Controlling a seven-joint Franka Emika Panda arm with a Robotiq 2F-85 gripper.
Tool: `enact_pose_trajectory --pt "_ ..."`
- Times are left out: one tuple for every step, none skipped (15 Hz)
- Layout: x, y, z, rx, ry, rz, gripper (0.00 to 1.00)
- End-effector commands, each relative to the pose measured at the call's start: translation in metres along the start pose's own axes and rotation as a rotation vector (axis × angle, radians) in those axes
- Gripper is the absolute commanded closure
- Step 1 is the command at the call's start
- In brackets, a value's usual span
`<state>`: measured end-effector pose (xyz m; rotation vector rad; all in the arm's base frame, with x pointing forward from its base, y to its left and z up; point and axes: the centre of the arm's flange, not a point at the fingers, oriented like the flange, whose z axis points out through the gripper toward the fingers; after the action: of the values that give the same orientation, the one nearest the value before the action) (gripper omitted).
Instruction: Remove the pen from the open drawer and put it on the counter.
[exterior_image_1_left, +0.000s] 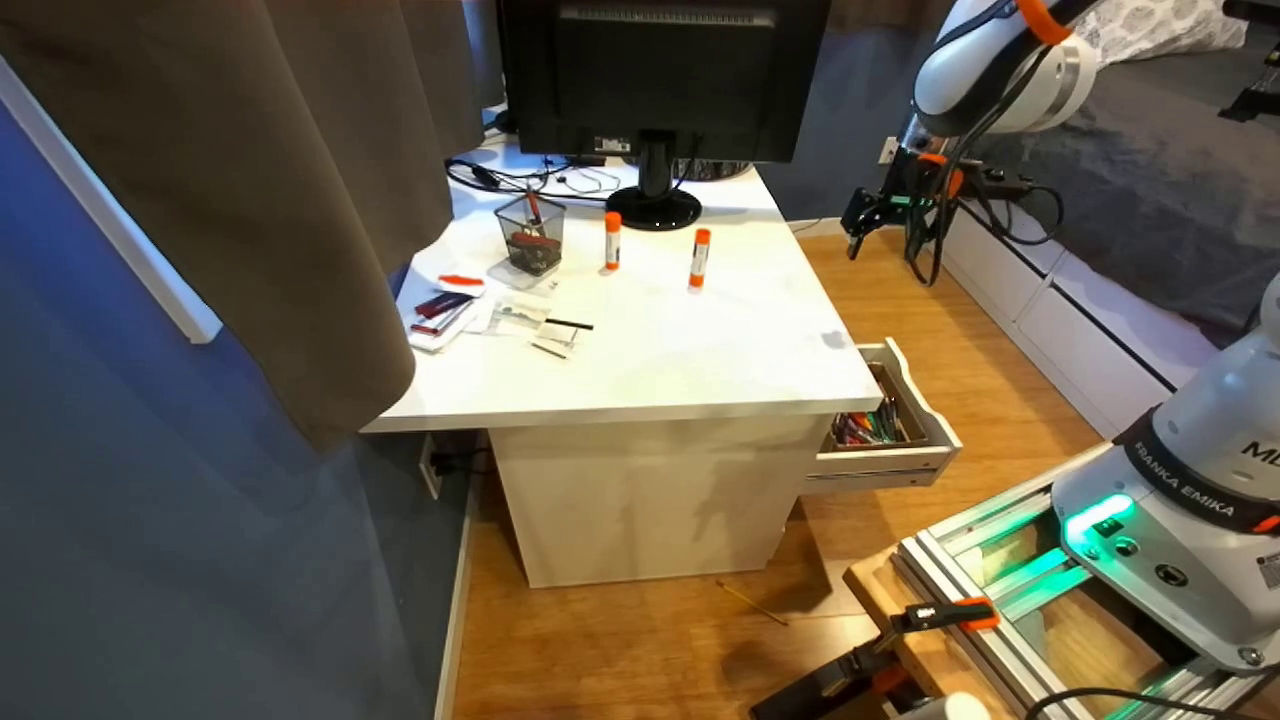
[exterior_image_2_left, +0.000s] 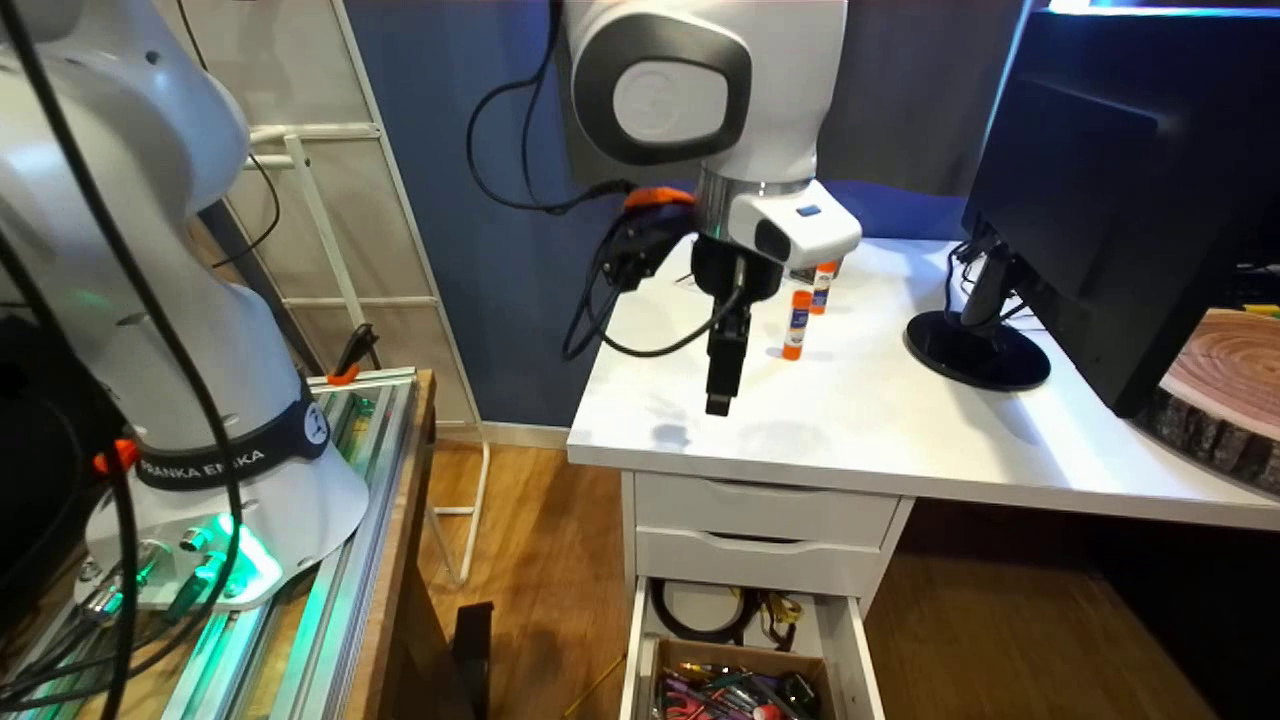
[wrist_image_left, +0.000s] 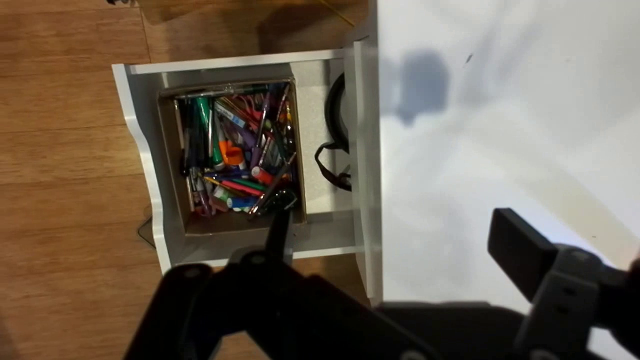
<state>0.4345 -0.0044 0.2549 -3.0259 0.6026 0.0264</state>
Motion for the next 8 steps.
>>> enact_pose_trajectory --pt "0.033 0.017 0.066 -0.011 -0.049 0.003 0.0" --pt "0.037 0.029 0.084 -0.023 -0.057 0.011 0.0" --pt "0.041 0.043 0.1 -0.041 -0.05 0.029 0.0" --pt "0.018 0.027 0.067 -0.032 -0.049 0.019 0.0" --pt "0.022 0.038 0.081 -0.041 -0.055 0.03 0.0" --pt "0.025 0.045 0.092 -0.047 -0.06 0.038 0.0" --pt "0.028 0.048 0.098 -0.051 -0.064 0.042 0.0" --pt "0.029 0.048 0.1 -0.052 -0.065 0.042 0.0"
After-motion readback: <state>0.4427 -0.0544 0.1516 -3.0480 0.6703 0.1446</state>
